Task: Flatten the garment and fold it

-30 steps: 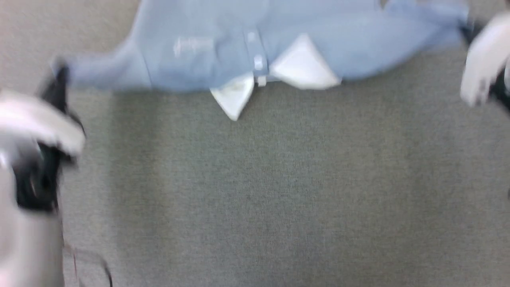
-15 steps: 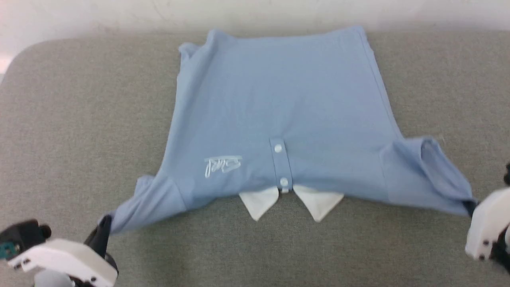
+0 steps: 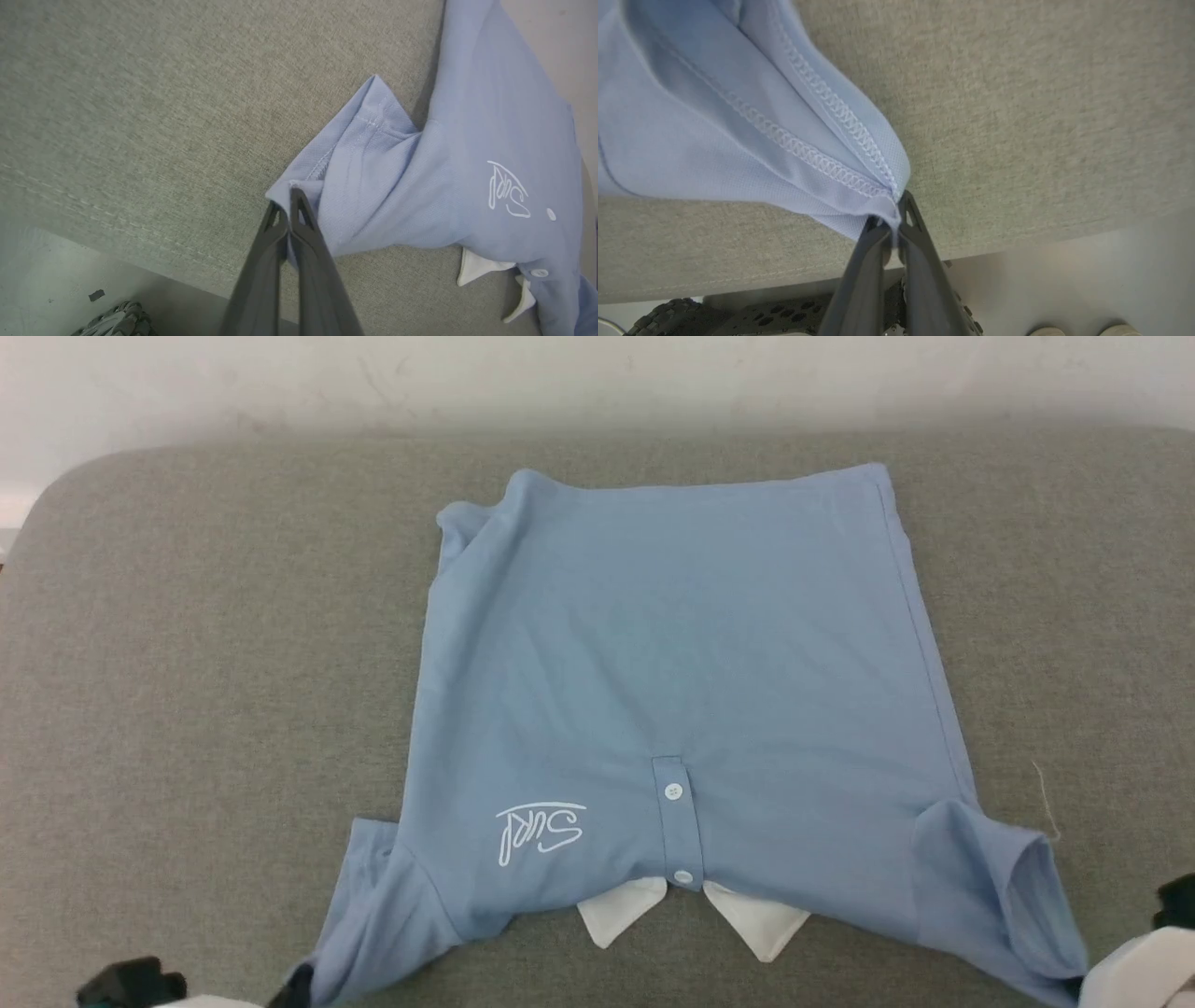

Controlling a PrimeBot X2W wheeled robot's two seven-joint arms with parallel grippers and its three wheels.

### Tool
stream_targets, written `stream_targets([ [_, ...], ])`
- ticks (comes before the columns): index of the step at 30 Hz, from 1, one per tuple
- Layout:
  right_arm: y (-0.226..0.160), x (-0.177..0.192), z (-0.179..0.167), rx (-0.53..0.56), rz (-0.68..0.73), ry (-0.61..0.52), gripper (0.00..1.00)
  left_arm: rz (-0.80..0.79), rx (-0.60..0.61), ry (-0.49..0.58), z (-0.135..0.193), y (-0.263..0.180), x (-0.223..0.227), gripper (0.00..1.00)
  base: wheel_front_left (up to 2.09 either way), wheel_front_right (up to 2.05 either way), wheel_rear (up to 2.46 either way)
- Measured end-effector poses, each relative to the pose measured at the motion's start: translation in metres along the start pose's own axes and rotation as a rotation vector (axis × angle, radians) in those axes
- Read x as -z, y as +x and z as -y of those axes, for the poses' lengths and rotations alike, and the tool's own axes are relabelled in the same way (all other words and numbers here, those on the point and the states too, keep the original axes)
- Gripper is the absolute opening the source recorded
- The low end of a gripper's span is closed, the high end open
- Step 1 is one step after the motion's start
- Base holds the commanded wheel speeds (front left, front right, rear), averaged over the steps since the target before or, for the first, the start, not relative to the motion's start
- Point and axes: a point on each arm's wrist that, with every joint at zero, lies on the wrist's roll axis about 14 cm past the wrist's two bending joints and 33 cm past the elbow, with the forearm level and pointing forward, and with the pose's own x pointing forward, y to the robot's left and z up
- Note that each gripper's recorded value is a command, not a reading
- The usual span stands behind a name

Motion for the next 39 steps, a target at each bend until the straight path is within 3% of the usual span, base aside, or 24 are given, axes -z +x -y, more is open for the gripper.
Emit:
stream_targets([
  [7, 0.02, 0.017, -0.008, -0.029, -0.028, 0.023, 0.0, -0.046, -0.009, -0.022, 0.001, 0.009, 0.022, 0.0, 0.0, 0.0, 0.0],
  [8, 0.021, 0.016, -0.008, -0.027, -0.02, 0.02, 0.4, -0.044, -0.01, -0.022, 0.0, 0.009, 0.021, 0.0, 0.0, 0.0, 0.0],
  [9, 0.022, 0.015, -0.008, -0.025, -0.013, 0.017, 1.0, -0.042, -0.008, -0.022, 0.0, 0.009, 0.021, 0.0, 0.0, 0.0, 0.0],
  [16, 0.013, -0.021, -0.014, -0.047, 0.156, 0.019, 1.0, 0.007, 0.011, -0.026, 0.003, 0.008, 0.013, 0.0, 0.0, 0.0, 0.0],
  [24, -0.019, -0.141, -0.056, -0.151, 0.663, -0.006, 1.0, 0.035, 0.028, -0.036, 0.009, 0.008, 0.007, 0.0, 0.0, 0.0, 0.0],
  [28, -0.019, -0.196, -0.081, -0.208, 0.818, -0.042, 1.0, 0.06, 0.054, -0.066, 0.019, 0.012, 0.001, 0.0, 0.0, 0.0, 0.0],
  [33, 0.0, -0.256, -0.107, -0.248, 0.874, -0.076, 1.0, 0.071, 0.066, -0.076, 0.027, 0.019, -0.002, 0.0, 0.0, 0.0, 0.0],
  [39, 0.042, -0.305, -0.133, -0.244, 0.792, -0.156, 1.0, 0.073, 0.058, -0.09, 0.029, 0.031, -0.002, 0.0, 0.0, 0.0, 0.0],
])
